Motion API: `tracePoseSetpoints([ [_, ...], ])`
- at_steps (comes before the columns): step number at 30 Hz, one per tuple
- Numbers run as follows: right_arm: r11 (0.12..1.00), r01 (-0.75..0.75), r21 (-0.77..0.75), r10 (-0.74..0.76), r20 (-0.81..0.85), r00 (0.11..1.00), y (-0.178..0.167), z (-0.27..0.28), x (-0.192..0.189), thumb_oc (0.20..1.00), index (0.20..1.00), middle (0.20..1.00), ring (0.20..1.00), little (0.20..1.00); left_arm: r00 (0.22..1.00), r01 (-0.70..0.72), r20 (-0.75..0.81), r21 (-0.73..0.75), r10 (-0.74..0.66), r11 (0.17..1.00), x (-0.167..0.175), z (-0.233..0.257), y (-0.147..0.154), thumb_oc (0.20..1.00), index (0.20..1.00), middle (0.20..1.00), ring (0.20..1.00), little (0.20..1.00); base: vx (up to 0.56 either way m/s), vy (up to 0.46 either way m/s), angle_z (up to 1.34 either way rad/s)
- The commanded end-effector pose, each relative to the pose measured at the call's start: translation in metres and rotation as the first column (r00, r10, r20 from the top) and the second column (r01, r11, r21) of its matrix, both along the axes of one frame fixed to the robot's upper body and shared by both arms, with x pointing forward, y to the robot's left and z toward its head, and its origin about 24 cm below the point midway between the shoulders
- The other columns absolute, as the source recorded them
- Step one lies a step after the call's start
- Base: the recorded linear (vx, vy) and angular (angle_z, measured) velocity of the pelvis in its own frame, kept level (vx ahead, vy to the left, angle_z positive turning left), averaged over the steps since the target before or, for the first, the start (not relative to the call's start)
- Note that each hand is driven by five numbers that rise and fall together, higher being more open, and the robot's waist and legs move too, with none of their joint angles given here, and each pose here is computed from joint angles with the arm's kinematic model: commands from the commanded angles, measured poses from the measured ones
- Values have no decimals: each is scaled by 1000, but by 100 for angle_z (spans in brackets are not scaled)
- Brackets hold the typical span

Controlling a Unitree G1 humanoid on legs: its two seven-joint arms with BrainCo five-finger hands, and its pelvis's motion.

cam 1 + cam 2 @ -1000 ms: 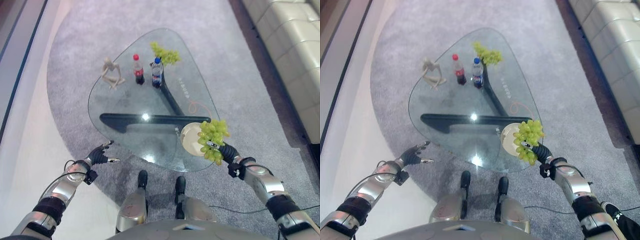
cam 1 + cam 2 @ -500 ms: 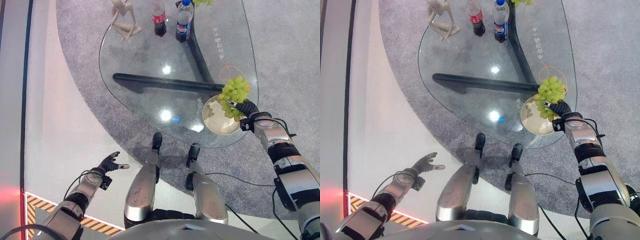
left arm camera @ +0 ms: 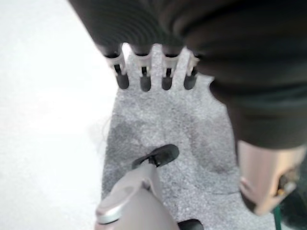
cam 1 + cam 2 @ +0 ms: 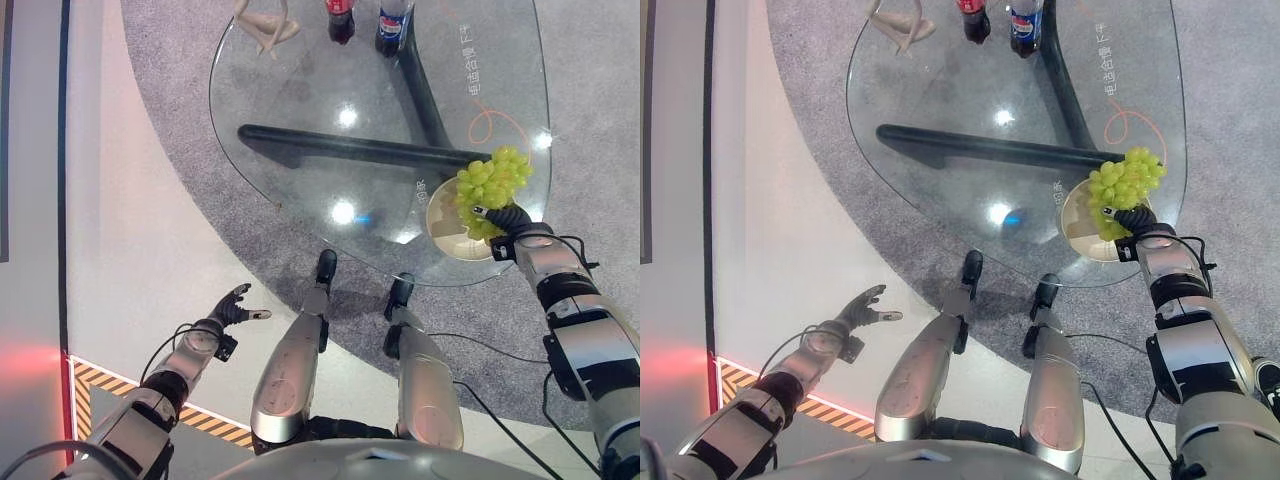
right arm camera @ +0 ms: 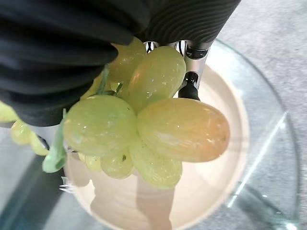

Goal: Pick up fruits into the plate

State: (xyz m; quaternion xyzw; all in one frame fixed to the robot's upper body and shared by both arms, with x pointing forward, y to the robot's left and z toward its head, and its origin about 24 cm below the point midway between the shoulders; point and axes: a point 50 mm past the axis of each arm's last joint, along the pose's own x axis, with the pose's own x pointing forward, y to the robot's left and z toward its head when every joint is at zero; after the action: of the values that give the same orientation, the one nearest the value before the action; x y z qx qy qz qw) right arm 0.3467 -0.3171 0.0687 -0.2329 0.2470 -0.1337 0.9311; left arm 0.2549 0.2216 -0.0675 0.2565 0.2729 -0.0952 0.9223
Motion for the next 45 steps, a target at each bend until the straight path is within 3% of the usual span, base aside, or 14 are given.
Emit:
tracePoseSetpoints([
  [1, 991, 17, -133, -17, -2, 1000, -13, 12, -1, 200, 200, 200, 200, 200, 1000, 2, 14, -27, -2, 1000, 2, -2, -14, 1000, 1000, 1000, 1000, 1000, -31, 13, -2],
  [9, 982, 13, -188, -29, -80, 996, -7, -10, -7, 200, 200, 200, 200, 200, 1000, -4, 15, -36, 5, 999, 8, -1, -20, 1000, 1000, 1000, 1000, 1000, -47, 23, -6],
  [10, 980, 12, -201, -31, -90, 995, -6, -13, -8, 376, 376, 376, 376, 376, 1000, -5, 14, -37, 5, 999, 8, -1, -21, 1000, 1000, 1000, 1000, 1000, -46, 21, 0],
  [11, 978, 10, -210, -31, -94, 995, -6, -15, -9, 605, 605, 605, 605, 605, 1000, -5, 14, -38, 6, 999, 9, -1, -22, 1000, 1000, 1000, 1000, 1000, -56, 20, -1],
  [12, 976, 12, -219, -33, -93, 995, -3, -17, -8, 1000, 1000, 1000, 1000, 1000, 1000, -1, 14, -37, 2, 999, 10, -1, -24, 1000, 1000, 1000, 1000, 1000, -64, 13, -2],
  [24, 960, 55, -273, -65, -30, 997, 6, -13, -2, 1000, 1000, 1000, 1000, 1000, 1000, 3, 15, -55, -2, 998, 18, 4, -29, 1000, 1000, 1000, 1000, 1000, -50, 15, 0],
  [34, 923, 173, -344, -153, 84, 985, -8, -12, -14, 1000, 1000, 1000, 1000, 1000, 999, -18, -39, -49, 16, 999, 10, -4, -18, 1000, 1000, 1000, 1000, 1000, -14, 6, 2],
  [41, 953, 200, -228, -190, 66, 980, -4, -54, -46, 1000, 1000, 1000, 1000, 1000, 991, -83, -109, -93, 73, 992, -13, -20, -4, 1000, 1000, 1000, 1000, 1000, 64, 3, -8],
  [45, 977, 202, -70, -205, -46, 978, 10, -111, -94, 1000, 1000, 1000, 1000, 1000, 966, -166, -224, -165, 127, 972, -41, -39, -1, 1000, 1000, 1000, 1000, 1000, 125, -29, -2],
])
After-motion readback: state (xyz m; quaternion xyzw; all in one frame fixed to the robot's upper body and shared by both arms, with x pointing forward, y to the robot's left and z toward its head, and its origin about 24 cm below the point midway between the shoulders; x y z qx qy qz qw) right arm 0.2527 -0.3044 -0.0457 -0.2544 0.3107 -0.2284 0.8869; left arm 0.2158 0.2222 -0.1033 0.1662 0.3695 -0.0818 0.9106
